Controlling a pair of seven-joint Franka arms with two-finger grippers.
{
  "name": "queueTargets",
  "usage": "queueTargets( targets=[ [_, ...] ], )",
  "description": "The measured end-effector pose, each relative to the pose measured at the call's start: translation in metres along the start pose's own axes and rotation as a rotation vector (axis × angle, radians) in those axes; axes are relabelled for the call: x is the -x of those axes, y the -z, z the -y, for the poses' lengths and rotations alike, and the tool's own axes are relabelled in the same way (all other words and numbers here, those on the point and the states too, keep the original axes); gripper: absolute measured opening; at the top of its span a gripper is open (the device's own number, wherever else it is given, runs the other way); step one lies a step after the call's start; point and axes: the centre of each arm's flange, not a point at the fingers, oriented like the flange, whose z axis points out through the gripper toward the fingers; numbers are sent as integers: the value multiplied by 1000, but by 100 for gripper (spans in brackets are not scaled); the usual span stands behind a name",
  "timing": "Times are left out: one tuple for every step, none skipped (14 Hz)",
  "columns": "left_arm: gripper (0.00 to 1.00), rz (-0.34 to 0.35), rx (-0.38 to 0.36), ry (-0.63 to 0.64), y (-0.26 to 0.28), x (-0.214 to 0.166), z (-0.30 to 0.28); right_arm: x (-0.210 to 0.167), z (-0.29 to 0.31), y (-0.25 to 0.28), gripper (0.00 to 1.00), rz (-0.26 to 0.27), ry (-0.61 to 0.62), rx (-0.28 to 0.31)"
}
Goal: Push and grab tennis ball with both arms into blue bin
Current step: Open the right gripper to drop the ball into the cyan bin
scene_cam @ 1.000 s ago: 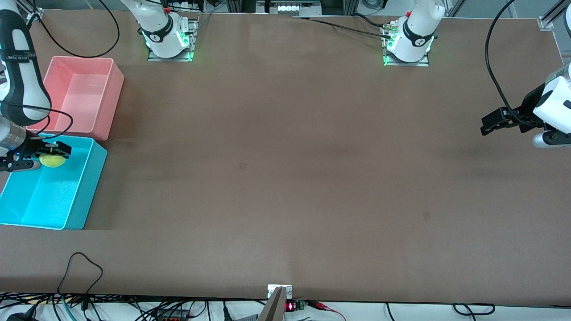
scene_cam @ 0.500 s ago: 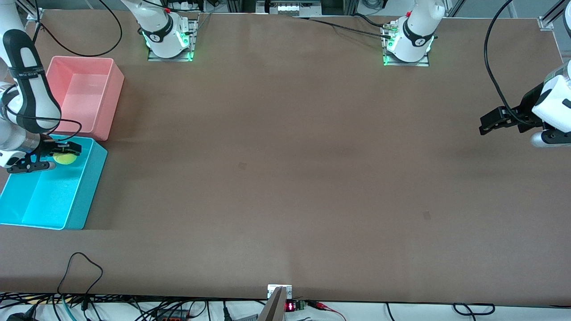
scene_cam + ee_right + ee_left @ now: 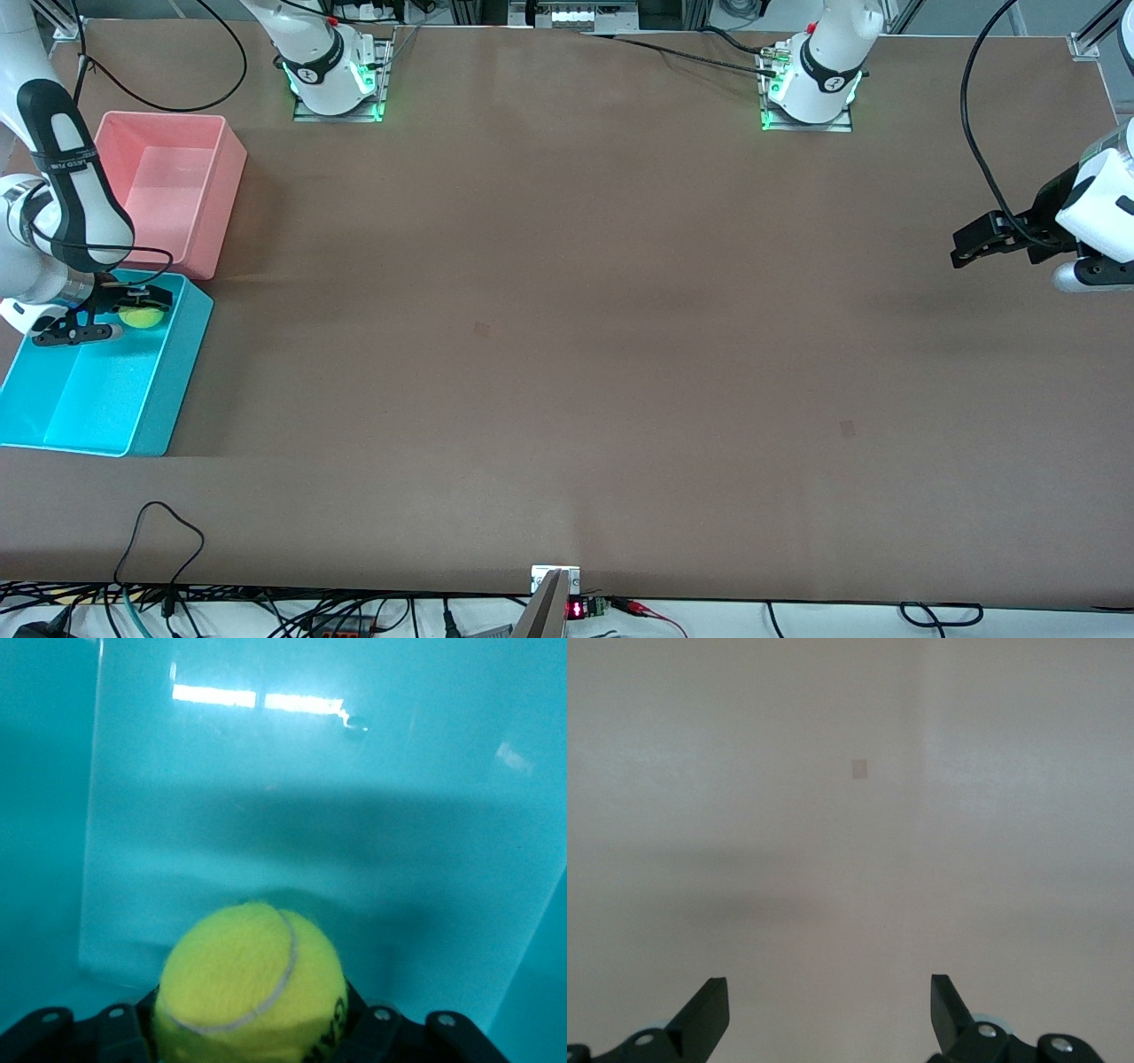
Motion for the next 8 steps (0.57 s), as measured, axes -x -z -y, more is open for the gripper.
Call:
queueTargets(
  targets=[
    [100,0,0,0,0,0,0,0,0,0,63,-3,2,2],
    [100,0,0,-1,0,0,-1,-1,0,1,69,-6,3,3],
    [100,0,1,-2,0,0,-1,-1,-1,1,77,-7,2,4],
    [100,0,1,-3,0,0,-2,0,-1,1,88,-8,2,4],
    [100,0,1,-4,0,0,-2,0,-2,1,99,-10,1,6],
    [100,0,1,-4,0,0,-3,-1,-3,3,100,-14,0,8],
    [100,0,1,-5,0,0,-3,-3,-5,5,100,-20,0,12],
    [100,0,1,-5,0,0,-3,-6,-7,11,100,-31,-1,19]
  ],
)
